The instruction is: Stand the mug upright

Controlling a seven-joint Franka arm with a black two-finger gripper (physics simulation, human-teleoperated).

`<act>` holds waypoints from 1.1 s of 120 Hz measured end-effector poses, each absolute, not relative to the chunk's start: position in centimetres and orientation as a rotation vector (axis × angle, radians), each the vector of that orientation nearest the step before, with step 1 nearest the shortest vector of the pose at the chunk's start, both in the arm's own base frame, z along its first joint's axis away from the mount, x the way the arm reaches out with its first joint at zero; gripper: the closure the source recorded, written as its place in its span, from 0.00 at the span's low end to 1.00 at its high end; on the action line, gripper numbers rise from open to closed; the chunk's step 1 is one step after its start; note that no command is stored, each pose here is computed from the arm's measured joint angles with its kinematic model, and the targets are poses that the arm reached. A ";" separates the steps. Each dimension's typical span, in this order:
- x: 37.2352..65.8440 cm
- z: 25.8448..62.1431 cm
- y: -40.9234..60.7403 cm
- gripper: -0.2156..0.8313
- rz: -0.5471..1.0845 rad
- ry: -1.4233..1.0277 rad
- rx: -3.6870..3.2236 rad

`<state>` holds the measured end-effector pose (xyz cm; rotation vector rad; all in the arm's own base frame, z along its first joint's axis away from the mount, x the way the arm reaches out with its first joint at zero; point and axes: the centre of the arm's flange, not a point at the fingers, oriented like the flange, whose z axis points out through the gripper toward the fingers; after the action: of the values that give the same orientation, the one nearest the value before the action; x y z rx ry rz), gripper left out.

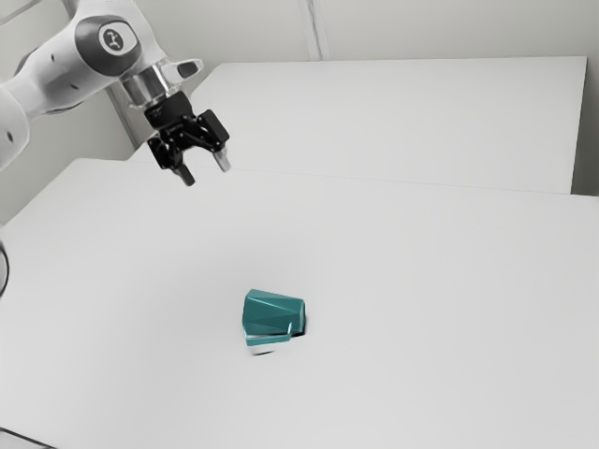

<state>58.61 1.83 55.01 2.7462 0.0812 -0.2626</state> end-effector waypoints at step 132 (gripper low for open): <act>52.7 32.6 6.1 0.21 -0.440 0.358 2.315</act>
<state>52.70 6.13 32.60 2.3146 0.3577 -0.4397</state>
